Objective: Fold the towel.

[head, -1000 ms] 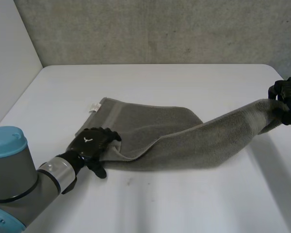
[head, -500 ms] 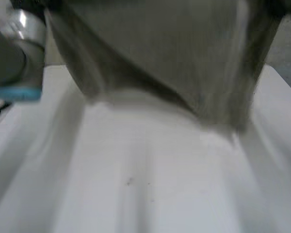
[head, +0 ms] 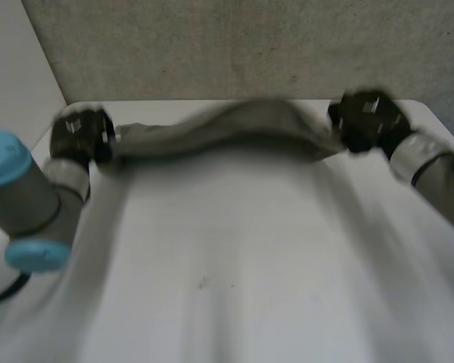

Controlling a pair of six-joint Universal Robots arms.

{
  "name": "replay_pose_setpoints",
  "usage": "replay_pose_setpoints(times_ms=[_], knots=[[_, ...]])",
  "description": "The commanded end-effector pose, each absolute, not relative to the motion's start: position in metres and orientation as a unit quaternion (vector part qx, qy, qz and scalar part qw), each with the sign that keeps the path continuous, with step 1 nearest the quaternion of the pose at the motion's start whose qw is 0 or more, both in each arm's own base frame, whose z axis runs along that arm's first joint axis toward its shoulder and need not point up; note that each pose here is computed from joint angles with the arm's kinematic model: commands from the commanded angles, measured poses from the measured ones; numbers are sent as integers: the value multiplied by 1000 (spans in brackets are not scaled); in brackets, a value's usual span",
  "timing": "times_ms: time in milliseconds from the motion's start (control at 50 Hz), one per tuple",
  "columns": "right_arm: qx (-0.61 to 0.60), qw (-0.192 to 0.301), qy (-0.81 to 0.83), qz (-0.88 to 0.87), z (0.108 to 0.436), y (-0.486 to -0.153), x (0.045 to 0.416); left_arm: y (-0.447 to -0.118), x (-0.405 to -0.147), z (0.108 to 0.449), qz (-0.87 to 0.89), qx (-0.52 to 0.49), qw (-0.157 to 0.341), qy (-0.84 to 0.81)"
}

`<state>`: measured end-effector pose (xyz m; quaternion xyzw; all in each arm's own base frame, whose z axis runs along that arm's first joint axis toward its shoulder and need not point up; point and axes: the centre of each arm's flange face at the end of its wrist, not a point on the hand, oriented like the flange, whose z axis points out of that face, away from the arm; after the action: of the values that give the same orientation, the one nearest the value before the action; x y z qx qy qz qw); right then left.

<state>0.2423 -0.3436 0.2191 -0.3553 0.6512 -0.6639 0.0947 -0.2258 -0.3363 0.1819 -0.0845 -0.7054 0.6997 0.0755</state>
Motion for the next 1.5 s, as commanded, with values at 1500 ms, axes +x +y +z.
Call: replay_pose_setpoints(times_ms=[1500], knots=[[-338, -26, 754, -563, 150, -300, 170, -316, -265, 118, 547, -269, 84, -789]])
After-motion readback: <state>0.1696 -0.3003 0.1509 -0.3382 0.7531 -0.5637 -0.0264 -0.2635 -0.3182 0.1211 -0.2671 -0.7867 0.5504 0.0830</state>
